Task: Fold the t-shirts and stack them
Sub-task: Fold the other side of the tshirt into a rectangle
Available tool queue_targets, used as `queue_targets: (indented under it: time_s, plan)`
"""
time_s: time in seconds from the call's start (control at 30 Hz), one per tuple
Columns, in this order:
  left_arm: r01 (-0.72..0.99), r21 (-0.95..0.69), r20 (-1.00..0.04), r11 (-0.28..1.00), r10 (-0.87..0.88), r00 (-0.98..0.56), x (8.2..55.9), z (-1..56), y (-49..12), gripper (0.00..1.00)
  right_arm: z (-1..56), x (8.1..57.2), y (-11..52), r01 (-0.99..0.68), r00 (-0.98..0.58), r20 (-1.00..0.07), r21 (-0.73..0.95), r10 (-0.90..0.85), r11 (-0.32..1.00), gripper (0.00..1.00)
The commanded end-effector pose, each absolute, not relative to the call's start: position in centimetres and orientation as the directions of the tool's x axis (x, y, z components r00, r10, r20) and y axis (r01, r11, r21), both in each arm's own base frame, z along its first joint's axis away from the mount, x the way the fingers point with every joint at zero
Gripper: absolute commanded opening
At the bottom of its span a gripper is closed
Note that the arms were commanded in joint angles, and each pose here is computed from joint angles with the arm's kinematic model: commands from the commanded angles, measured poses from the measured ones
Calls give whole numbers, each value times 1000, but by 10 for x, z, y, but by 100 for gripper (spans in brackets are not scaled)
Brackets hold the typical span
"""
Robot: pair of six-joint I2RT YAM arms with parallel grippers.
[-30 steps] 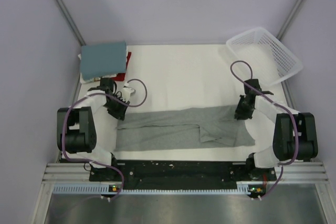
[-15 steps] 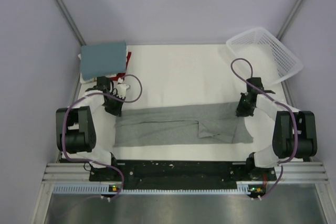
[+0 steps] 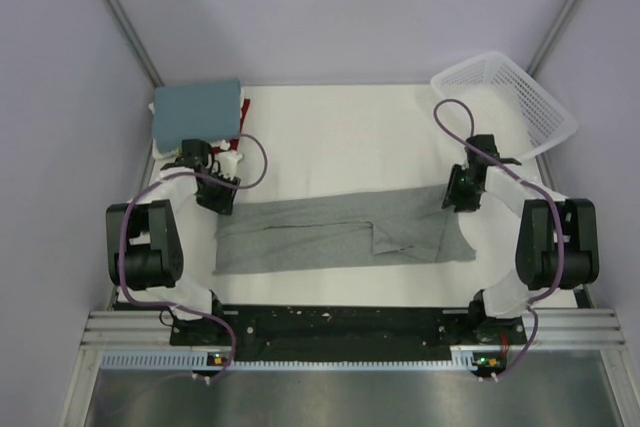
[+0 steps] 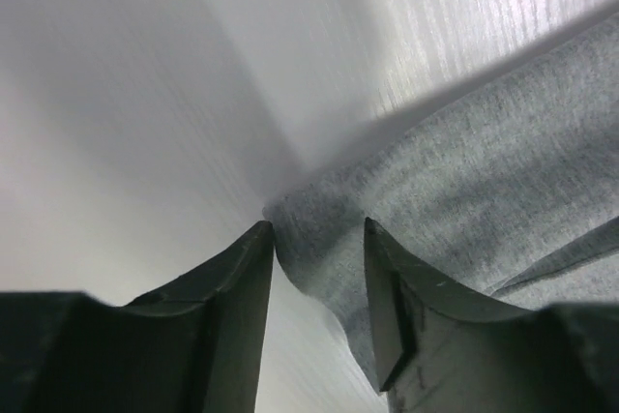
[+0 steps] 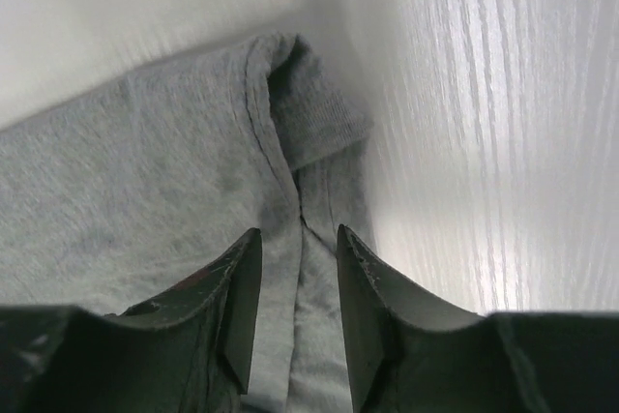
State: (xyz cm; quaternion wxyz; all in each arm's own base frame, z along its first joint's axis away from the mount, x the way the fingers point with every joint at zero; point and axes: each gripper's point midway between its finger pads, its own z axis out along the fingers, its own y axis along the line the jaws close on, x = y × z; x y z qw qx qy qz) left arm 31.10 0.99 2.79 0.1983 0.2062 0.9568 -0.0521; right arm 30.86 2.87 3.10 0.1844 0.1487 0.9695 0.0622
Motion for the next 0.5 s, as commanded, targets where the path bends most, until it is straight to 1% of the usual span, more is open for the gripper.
queue_targets:
  time_s: [0.0, 0.1, 0.17, 0.2, 0.3, 0.37, 0.43, 0.47]
  plan:
    - [422, 58, -522, 905, 388, -759, 340, 70, 12, 52, 68, 305, 18, 308, -853, -405, 122, 331, 944, 39]
    - [440, 102, -574, 892, 414, -707, 349, 94, 6, 54, 85, 291, 18, 308, -852, -405, 125, 332, 943, 41]
    - [480, 143, -603, 865, 461, -651, 352, 113, -8, 54, 91, 279, 24, 303, -859, -385, 148, 337, 942, 46]
    - [505, 155, -612, 849, 484, -626, 351, 119, -16, 52, 93, 271, 30, 298, -866, -364, 172, 342, 939, 47]
    - [699, 151, -645, 699, 606, -467, 329, 135, -87, 43, 90, 250, 53, 302, -881, -284, 278, 378, 912, 46]
    - [817, 122, -676, 563, 650, -347, 306, 141, -135, 38, 85, 235, 71, 306, -895, -207, 362, 396, 880, 42]
    - [904, 88, -704, 418, 669, -241, 278, 147, -184, 38, 80, 224, 79, 318, -898, -169, 385, 405, 866, 41]
    - [927, 75, -708, 368, 674, -211, 269, 148, -203, 38, 77, 218, 81, 322, -900, -157, 388, 406, 864, 41]
